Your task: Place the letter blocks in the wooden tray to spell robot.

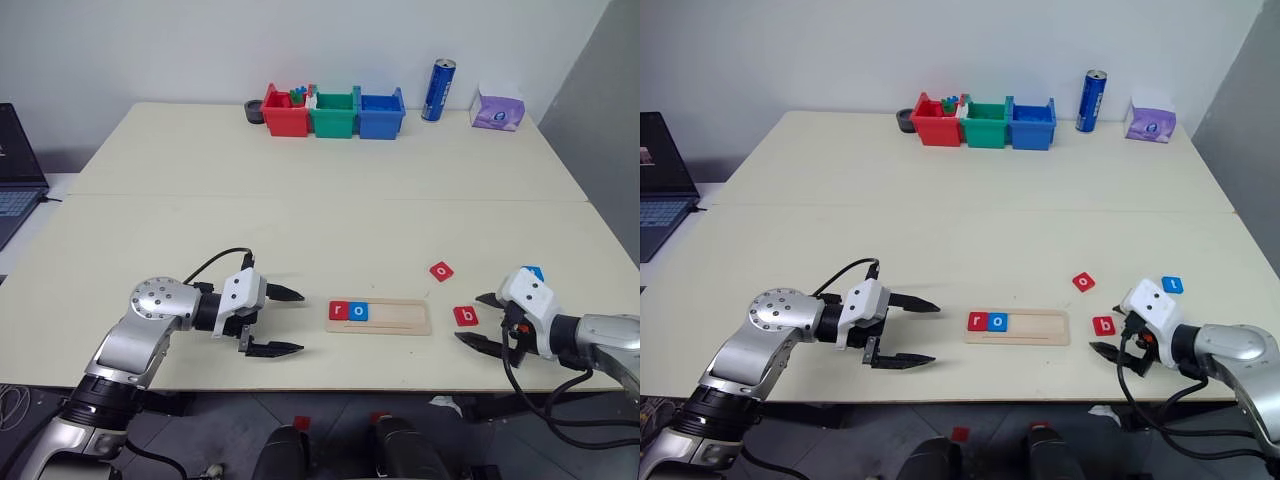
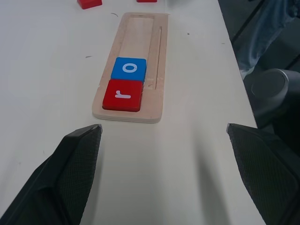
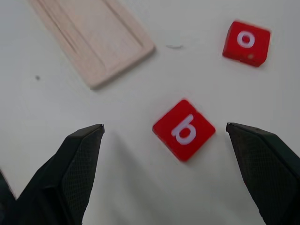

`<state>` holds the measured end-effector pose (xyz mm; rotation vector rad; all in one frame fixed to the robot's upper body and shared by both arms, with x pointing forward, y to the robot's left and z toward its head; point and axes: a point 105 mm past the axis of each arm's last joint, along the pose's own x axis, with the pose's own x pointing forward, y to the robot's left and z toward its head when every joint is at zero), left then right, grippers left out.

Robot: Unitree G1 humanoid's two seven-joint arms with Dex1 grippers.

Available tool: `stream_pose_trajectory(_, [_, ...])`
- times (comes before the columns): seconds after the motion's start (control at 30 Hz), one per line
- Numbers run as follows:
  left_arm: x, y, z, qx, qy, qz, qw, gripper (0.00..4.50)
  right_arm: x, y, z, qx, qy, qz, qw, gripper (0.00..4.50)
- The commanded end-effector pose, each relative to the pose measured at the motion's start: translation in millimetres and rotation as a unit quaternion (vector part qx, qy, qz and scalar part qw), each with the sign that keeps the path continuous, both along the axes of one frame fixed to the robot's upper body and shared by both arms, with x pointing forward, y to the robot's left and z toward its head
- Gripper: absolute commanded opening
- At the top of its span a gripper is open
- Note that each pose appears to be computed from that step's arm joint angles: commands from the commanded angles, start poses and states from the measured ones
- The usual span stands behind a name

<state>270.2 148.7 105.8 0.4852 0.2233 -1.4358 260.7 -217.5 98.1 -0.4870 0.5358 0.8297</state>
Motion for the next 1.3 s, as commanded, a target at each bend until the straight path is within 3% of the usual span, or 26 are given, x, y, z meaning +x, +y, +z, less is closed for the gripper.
stream_pose_trajectory(0.03, [1, -1, 6, 0.002, -0.021, -0.009, 1.0, 4.5, 13, -2, 8, -0.021, -0.021, 0.044, 0.999, 4.44])
stream_pose_trajectory(0.5, [0, 1, 7, 0.004, -0.024, -0.004, 1.0, 4.5, 26, 2, 0, -0.03, 0.037, 0.124, 0.991, 4.44])
stream_pose_trajectory(0.6, [-1, 1, 7, 0.004, -0.024, -0.003, 1.0, 4.5, 27, 1, -3, -0.036, 0.04, 0.128, 0.99, 3.83])
stream_pose_trajectory(0.83, [-1, 2, 8, 0.005, -0.025, 0.001, 1.0, 4.5, 26, 1, -1, -0.031, 0.037, 0.13, 0.99, 1.44])
stream_pose_trajectory(0.97, [1, 6, 7, 0.011, -0.025, 0.01, 1.0, 4.5, 24, 11, 13, -0.01, 0.021, 0.14, 0.99, 1.46])
stream_pose_trajectory(1.13, [4, 10, 8, 0.015, -0.03, 0.02, 0.999, 4.5, 15, 52, 29, 0.013, -0.003, 0.194, 0.981, 1.46])
stream_pose_trajectory(1.3, [5, 10, 9, 0.019, -0.034, 0.024, 0.999, 4.5, 17, 89, 23, -0.006, -0.01, 0.225, 0.974, 1.46])
